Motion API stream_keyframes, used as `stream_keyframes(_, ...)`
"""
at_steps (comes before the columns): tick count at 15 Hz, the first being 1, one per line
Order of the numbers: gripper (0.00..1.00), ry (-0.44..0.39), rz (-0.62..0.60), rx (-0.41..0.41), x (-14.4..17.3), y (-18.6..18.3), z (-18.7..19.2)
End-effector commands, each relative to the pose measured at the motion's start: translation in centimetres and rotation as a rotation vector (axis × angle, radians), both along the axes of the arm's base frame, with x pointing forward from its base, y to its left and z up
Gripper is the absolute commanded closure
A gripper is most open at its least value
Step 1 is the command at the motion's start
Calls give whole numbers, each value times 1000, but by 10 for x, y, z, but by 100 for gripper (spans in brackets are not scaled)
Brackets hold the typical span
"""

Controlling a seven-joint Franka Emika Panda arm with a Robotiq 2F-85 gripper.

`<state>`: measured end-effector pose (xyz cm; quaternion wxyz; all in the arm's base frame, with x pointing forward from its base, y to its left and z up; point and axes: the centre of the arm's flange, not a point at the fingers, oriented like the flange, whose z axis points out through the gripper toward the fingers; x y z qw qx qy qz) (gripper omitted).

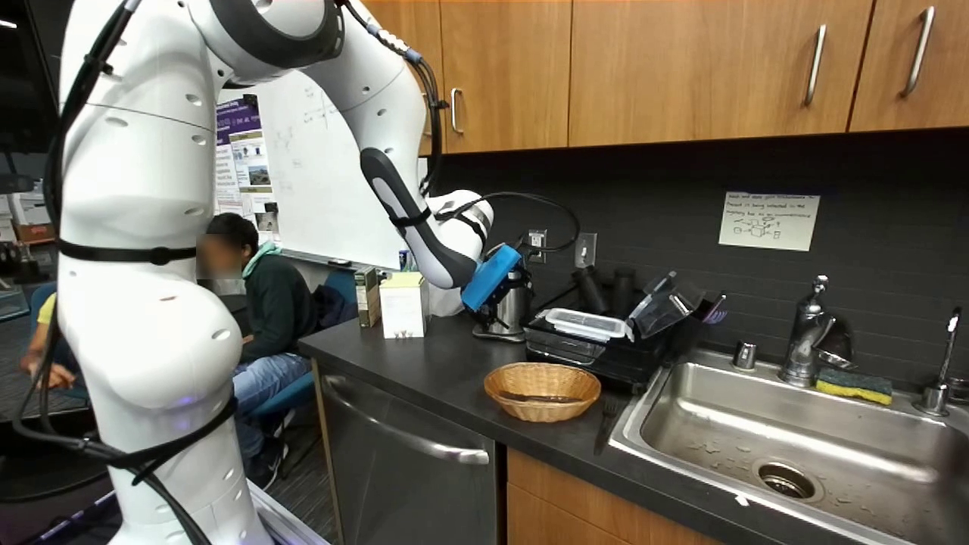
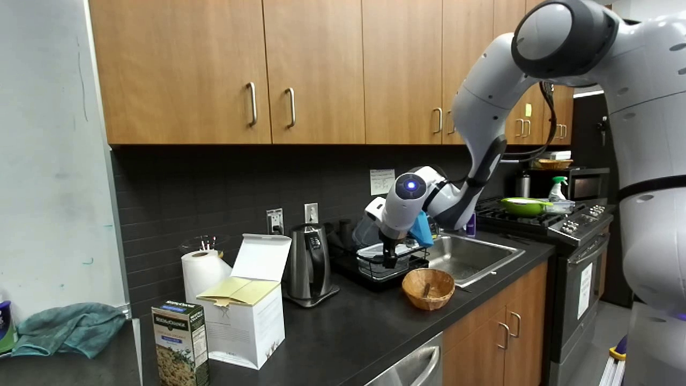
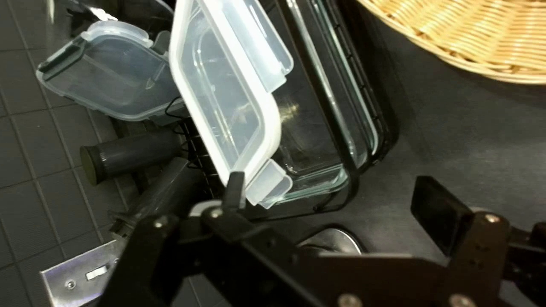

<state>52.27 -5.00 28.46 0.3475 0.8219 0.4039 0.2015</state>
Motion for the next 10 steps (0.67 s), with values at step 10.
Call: stream_keyframes(10,0,152,-299,283,-42,22,64)
